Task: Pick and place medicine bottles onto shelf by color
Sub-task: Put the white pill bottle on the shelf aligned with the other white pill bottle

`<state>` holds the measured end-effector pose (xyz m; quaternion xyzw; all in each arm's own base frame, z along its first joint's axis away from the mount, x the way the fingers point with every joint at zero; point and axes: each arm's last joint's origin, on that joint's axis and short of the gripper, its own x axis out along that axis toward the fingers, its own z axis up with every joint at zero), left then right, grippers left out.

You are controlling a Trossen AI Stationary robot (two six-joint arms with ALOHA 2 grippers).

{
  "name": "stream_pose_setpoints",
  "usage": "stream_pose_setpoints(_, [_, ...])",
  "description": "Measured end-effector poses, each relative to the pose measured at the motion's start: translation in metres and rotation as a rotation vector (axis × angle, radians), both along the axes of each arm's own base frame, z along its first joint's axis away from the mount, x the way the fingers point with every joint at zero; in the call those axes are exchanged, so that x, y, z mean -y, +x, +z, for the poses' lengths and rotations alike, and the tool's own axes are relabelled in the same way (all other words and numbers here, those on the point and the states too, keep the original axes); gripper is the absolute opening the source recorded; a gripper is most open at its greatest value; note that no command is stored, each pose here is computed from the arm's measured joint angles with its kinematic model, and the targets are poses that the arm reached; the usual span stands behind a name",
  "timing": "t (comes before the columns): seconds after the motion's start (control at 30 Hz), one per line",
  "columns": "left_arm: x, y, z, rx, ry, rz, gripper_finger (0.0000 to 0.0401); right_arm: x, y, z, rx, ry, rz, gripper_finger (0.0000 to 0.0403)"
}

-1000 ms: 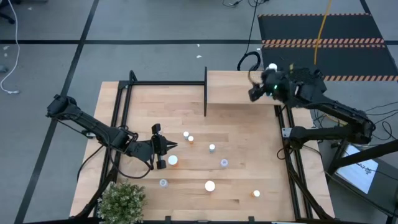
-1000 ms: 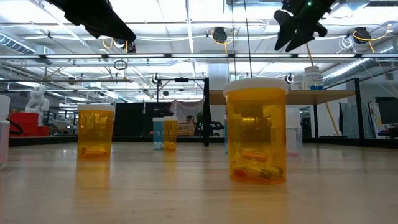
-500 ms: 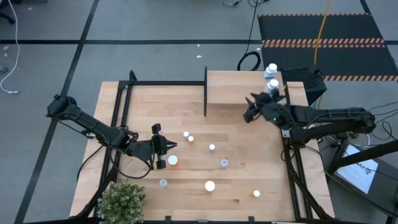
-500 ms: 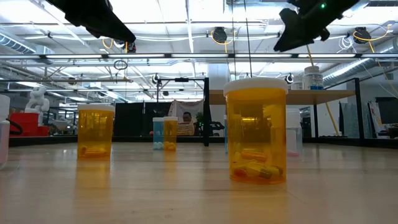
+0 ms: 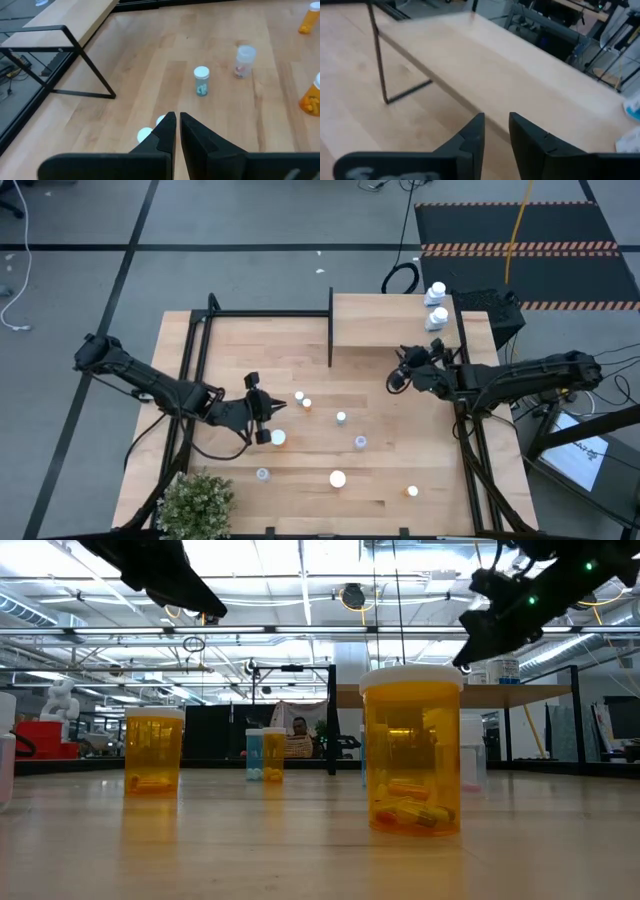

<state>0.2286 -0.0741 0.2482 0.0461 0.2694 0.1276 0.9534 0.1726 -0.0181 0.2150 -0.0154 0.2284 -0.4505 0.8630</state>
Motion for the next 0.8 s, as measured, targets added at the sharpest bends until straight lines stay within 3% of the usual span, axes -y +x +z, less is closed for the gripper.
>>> stream_pose_setpoints(0.17, [-0.003, 0.001, 0.0, 0.0, 0.0, 0.014, 0.0026, 0.002, -0.004, -0.006, 0.022, -0.021, -0.078, 0.0061])
stream_pose_setpoints(0.47, [-0.004, 0.0, -0.005, -0.009, 0.011, 0.01, 0.0026, 0.011, 0.001, 0.004, 0.125, -0.027, -0.111, 0.0031])
stream_pose_setpoints(0.8, [-0.004, 0.0, -0.009, 0.007, 0.013, 0.003, 0.0026, 0.035, 0.002, 0.011, 0.284, 0.049, -0.174, 0.0005])
